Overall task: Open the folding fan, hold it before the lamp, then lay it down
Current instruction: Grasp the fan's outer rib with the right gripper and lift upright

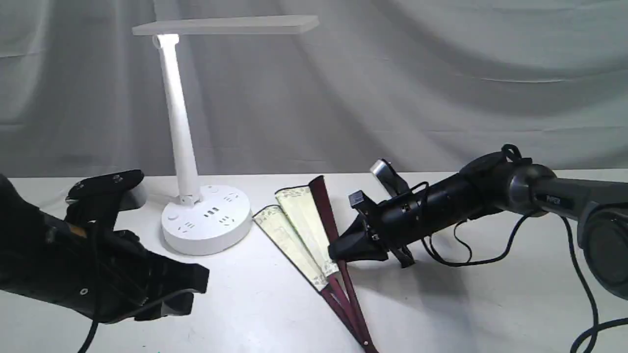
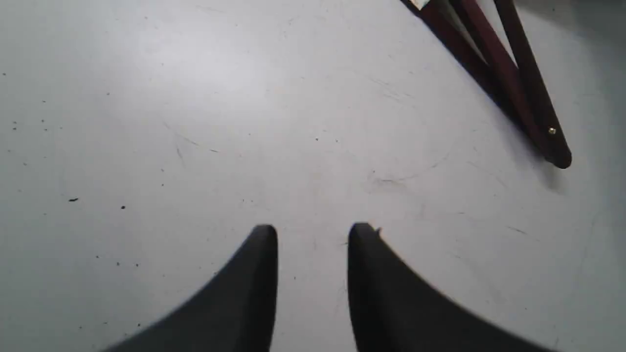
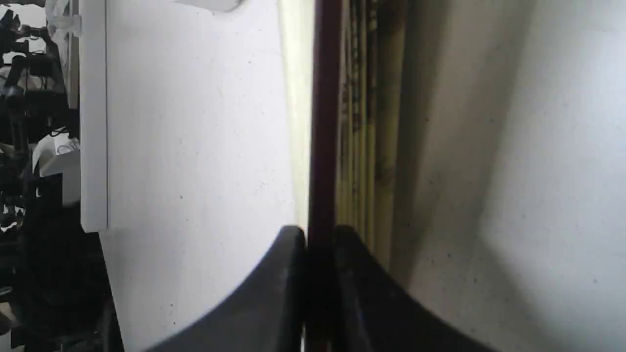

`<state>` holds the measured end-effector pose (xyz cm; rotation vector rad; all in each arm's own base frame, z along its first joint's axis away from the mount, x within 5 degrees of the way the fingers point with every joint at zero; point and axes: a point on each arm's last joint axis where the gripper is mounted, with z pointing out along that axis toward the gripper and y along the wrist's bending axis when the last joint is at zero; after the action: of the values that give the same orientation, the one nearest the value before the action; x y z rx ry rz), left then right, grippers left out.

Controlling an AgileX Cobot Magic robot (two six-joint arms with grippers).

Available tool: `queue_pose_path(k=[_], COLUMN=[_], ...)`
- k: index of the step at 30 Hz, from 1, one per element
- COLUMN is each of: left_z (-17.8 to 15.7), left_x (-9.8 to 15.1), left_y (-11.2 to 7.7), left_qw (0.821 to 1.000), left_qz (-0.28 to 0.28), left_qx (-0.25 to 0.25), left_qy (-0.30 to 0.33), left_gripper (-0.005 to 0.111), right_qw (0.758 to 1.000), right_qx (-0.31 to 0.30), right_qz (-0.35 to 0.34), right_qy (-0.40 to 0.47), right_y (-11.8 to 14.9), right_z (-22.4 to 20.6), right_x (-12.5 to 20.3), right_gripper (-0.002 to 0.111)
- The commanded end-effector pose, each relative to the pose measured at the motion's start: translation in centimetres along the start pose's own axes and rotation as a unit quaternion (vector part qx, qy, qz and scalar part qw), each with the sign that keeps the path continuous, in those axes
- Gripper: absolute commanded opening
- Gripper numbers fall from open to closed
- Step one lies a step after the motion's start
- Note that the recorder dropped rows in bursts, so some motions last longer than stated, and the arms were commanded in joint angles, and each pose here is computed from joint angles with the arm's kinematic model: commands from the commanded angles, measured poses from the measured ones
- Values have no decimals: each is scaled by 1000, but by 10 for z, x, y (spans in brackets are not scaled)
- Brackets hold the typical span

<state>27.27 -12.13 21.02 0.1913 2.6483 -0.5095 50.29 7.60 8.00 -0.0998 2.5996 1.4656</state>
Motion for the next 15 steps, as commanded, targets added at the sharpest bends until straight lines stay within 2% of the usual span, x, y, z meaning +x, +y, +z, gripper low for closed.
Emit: queue_pose_path(k=[1,6,11,15], left_z=[0,-6,-30,-53], left_x=[-2,-2,-4,1], left_y=[-1,-3,-10,-14], left_qw=[1000,999,997,994], left_qz=[0,43,69,100], left_qx=[1,4,14,16], left_qy=[-6,-11,-44,-46], left_gripper=[25,24,24,15], right_qw=[1000,998,997,996], right_qx=[6,4,2,1], right_qz=[-22,-57,-68,-75], right_qy=[-2,-25,-45,-54], right_y=[5,40,73,93], right_z=[-2,-23,-43,-56], right_x=[-1,-10,-14,-12], right_gripper=[0,0,0,0])
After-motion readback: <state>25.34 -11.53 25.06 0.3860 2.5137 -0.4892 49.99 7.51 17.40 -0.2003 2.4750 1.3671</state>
